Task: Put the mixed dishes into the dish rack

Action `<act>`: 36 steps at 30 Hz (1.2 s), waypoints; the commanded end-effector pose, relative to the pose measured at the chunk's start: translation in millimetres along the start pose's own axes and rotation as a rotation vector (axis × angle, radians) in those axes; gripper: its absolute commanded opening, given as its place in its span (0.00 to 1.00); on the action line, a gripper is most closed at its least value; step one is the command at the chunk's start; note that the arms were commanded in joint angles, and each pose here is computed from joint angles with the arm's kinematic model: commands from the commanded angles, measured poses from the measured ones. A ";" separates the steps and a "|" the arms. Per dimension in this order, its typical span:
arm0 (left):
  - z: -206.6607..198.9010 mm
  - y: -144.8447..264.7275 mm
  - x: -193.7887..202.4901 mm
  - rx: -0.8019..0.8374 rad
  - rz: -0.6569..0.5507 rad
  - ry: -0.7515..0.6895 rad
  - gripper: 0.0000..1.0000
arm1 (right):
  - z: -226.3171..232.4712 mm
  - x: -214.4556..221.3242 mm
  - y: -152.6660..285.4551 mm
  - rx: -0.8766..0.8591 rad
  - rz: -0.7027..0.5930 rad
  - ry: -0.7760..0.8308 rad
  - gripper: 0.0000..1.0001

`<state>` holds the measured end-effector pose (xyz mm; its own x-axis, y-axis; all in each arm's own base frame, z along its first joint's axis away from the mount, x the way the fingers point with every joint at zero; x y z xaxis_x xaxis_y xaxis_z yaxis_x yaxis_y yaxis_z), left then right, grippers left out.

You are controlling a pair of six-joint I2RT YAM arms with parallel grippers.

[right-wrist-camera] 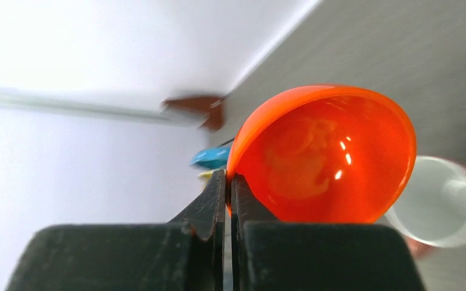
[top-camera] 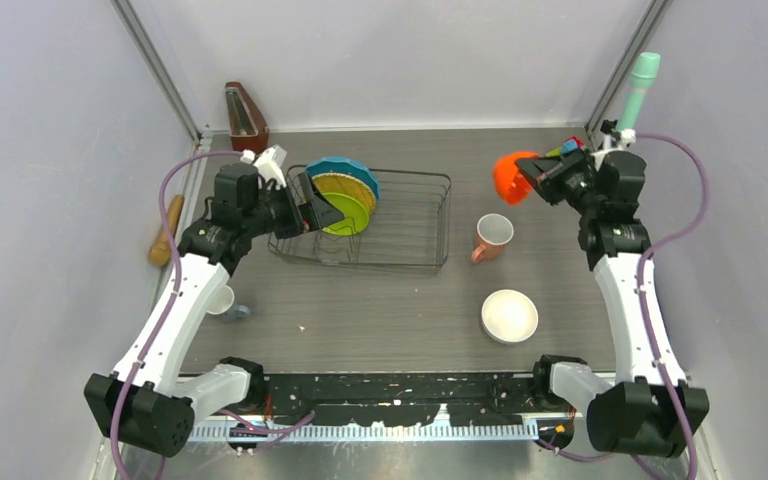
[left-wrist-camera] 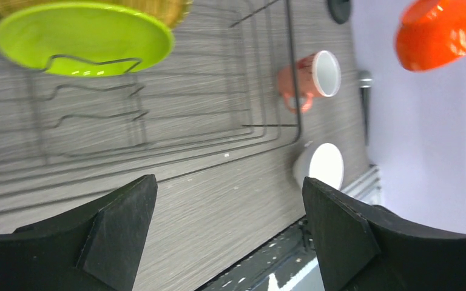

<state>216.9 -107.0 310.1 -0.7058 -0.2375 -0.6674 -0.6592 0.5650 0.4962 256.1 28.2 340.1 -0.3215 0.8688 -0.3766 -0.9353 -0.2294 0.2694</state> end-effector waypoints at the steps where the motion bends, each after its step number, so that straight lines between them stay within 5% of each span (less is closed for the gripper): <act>1: -25.3 -9.6 -11.3 0.240 -0.025 0.054 0.93 | 75.2 18.3 8.9 -0.587 0.311 0.051 0.00; 7: -54.0 -23.2 -20.7 0.457 -0.057 0.152 0.93 | 125.9 48.4 11.6 -0.952 0.457 -0.028 0.00; 13: -69.5 -23.9 -30.6 0.507 -0.250 0.038 0.93 | 148.0 48.1 9.1 -1.218 0.400 -0.274 0.00; 21: -93.2 -28.6 -53.8 0.748 -0.240 0.391 0.96 | 163.7 59.7 3.3 -1.348 0.471 -0.270 0.00; 28: -92.5 -26.2 -75.9 0.902 -0.400 0.785 0.99 | 165.7 68.9 6.1 -1.378 0.449 -0.216 0.00; 36: -105.4 -27.6 -103.2 1.015 -0.390 0.967 1.00 | 170.2 86.4 3.5 -1.390 0.497 -0.207 0.00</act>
<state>284.5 -183.8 382.0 -0.6715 -0.7371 0.0758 -0.7134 0.6154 -0.3351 265.0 174.9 436.8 -0.7752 0.5749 -0.2619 -0.2711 -0.6772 -0.6840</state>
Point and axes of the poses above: each gripper's point midway between its finger pads, its own y axis back along the fingers, its own z axis along the line the jaws close on, x = y × z, the point moved 10 cm from there along y, back along the fingers, and after that the axes turned 4 degrees about -y, right-handed, at the moved point
